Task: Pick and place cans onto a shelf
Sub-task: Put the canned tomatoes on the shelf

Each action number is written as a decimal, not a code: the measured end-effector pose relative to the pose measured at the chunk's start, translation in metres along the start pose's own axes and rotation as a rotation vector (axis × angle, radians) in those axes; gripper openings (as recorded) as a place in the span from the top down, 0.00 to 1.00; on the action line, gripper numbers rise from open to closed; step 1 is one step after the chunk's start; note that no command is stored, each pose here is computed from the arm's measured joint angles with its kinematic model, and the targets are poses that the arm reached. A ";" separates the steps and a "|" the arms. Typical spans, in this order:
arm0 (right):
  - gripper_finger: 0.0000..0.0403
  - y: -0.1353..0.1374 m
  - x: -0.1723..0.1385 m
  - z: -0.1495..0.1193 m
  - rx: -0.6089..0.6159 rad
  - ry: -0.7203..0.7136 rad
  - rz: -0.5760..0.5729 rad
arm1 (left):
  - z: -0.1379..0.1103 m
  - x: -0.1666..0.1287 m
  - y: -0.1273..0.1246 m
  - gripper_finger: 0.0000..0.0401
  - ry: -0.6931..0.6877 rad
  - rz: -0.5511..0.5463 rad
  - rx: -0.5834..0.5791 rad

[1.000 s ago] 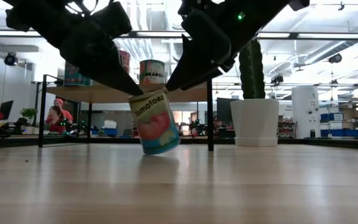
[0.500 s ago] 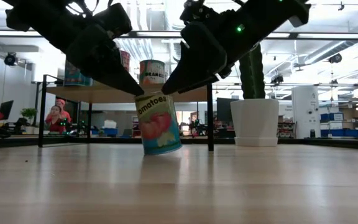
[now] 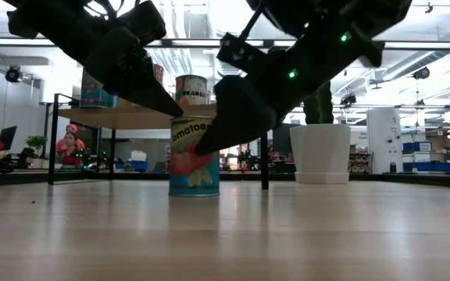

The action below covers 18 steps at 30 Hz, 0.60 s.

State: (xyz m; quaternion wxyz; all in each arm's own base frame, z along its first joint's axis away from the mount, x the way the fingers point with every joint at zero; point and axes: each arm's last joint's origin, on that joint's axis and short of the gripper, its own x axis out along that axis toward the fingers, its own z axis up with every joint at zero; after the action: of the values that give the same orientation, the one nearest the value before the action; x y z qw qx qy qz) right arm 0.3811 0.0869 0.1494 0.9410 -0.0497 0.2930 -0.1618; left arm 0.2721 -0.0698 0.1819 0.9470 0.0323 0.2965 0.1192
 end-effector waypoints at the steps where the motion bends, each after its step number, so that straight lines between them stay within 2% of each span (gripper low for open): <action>1: 0.14 0.001 0.003 -0.001 0.006 -0.003 -0.001 | 0.000 0.000 0.000 1.00 0.000 0.000 0.000; 10: 0.15 0.000 0.017 -0.001 0.098 -0.036 -0.011 | 0.001 0.000 0.000 1.00 -0.005 -0.001 -0.002; 18: 0.22 -0.004 0.019 0.002 0.125 -0.058 -0.012 | 0.001 0.000 0.000 1.00 -0.006 -0.002 -0.002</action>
State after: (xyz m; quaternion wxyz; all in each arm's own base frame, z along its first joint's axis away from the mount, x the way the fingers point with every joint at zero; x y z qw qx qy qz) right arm 0.3960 0.0771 0.1421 0.9494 0.0026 0.2545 -0.1841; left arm 0.2725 -0.0699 0.1824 0.9480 0.0316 0.2937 0.1184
